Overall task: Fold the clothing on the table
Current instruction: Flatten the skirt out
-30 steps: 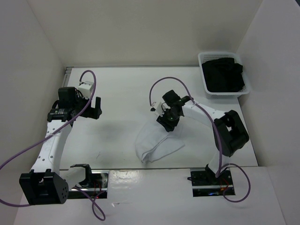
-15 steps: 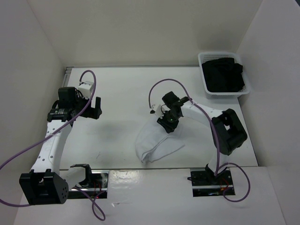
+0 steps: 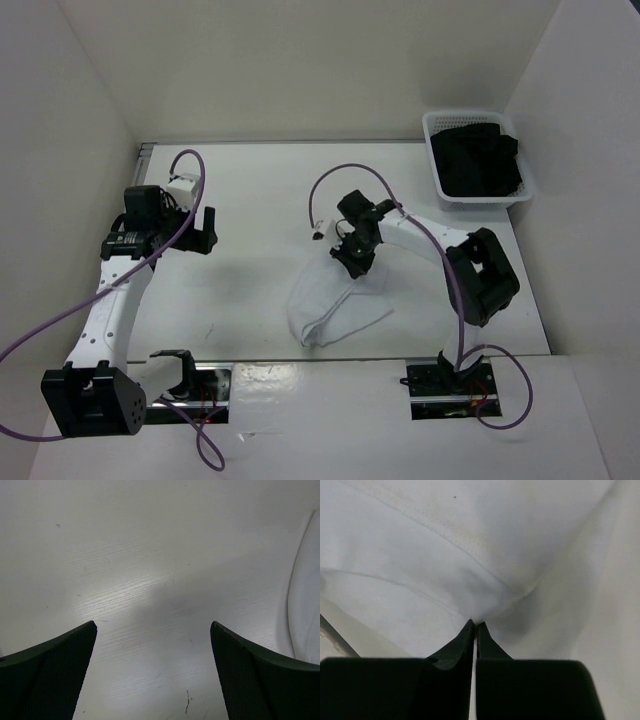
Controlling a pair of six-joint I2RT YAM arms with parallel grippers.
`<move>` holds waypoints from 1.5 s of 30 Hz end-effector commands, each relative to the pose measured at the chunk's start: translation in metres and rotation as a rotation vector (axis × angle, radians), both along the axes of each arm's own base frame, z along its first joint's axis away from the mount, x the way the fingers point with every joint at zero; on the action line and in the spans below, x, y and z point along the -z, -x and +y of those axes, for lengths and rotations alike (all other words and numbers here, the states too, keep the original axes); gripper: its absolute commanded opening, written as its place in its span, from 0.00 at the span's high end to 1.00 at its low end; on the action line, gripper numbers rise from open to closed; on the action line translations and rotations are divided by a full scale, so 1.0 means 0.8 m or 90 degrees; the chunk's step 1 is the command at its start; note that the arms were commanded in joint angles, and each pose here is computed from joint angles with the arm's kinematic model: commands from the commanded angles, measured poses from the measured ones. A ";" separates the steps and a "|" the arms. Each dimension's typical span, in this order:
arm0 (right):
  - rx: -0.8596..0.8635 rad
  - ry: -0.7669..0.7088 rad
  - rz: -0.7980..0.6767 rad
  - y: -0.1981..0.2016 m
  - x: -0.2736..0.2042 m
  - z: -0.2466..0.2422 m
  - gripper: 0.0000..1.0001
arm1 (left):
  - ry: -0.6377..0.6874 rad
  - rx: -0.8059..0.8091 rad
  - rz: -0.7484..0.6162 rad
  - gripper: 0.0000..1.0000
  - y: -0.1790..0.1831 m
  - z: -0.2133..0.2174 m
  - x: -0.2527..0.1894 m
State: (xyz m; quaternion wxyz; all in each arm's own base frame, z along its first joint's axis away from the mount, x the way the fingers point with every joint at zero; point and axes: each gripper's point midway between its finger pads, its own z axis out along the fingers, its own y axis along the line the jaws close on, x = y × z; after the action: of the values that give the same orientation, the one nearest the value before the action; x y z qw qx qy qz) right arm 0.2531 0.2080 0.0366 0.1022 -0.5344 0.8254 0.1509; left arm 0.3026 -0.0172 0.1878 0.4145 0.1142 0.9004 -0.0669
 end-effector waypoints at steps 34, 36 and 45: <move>0.105 -0.378 -0.020 -0.128 -0.134 0.337 0.75 | -0.005 -0.002 -0.033 0.00 -0.008 0.001 -0.023; 0.139 -0.363 0.021 -0.147 -0.117 0.327 0.40 | -0.005 -0.002 -0.033 0.00 -0.008 0.001 -0.023; 0.160 -0.350 -0.068 -0.160 -0.167 0.260 0.25 | -0.005 -0.002 -0.033 0.00 -0.008 0.001 -0.023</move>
State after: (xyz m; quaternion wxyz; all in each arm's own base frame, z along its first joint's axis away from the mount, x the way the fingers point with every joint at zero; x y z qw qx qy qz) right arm 0.3873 0.4216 0.0960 0.2336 -0.3762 0.8382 0.3182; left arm 0.3030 -0.0153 0.1878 0.4142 0.1117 0.9012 -0.0609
